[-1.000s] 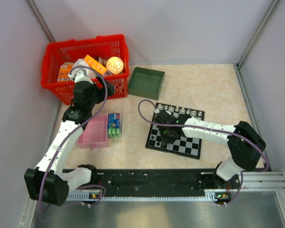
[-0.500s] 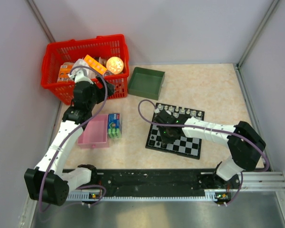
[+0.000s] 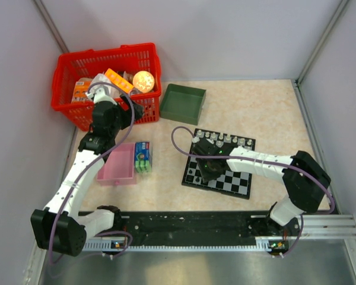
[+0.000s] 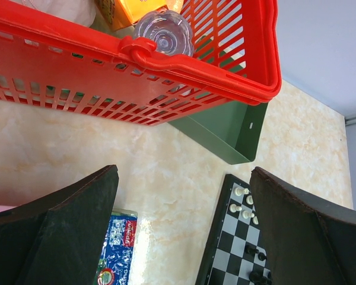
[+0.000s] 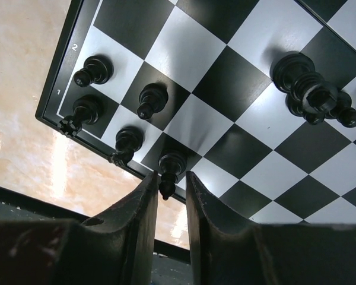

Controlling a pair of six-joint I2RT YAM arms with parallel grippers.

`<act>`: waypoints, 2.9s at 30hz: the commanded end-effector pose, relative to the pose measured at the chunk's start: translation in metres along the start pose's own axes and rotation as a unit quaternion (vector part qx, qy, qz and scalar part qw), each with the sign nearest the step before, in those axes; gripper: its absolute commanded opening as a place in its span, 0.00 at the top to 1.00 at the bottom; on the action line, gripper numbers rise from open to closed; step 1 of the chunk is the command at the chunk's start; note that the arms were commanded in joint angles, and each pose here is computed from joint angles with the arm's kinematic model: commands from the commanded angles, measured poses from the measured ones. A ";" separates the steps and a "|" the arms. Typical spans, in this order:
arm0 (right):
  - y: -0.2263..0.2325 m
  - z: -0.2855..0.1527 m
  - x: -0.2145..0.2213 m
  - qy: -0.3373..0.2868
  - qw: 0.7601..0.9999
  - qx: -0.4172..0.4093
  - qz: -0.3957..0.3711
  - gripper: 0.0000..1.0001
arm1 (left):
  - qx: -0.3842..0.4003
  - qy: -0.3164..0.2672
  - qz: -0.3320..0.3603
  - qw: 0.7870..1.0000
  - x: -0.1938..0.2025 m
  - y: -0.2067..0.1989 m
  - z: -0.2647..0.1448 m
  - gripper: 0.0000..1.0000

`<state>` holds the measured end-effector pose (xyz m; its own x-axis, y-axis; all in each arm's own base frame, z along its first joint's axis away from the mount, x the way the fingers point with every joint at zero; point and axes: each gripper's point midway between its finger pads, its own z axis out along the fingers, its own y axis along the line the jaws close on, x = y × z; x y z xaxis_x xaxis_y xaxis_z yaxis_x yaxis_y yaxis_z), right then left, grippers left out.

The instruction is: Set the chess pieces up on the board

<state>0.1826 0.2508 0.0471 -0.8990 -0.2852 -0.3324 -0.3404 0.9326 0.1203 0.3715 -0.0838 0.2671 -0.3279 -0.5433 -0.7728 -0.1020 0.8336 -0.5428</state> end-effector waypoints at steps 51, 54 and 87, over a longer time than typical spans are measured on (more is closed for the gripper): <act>0.033 -0.046 -0.054 -0.071 0.996 -0.056 -0.024 0.74 | 0.017 -0.023 -0.004 1.000 -0.012 -0.008 0.000 0.03; 0.031 -0.052 -0.060 -0.082 0.995 -0.060 -0.019 0.74 | 0.019 -0.023 -0.004 1.000 -0.013 -0.009 -0.001 0.02; -0.058 0.008 -0.141 -0.070 0.996 0.043 0.035 0.70 | 0.008 -0.028 0.003 1.000 -0.015 -0.003 -0.003 0.02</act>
<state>0.3164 0.2294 0.0697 -0.8880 -0.1942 -0.4169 -0.2392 0.9692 0.0580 0.3723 -0.0824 0.2657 -0.3281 -0.5456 -0.7712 -0.1084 0.8327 -0.5430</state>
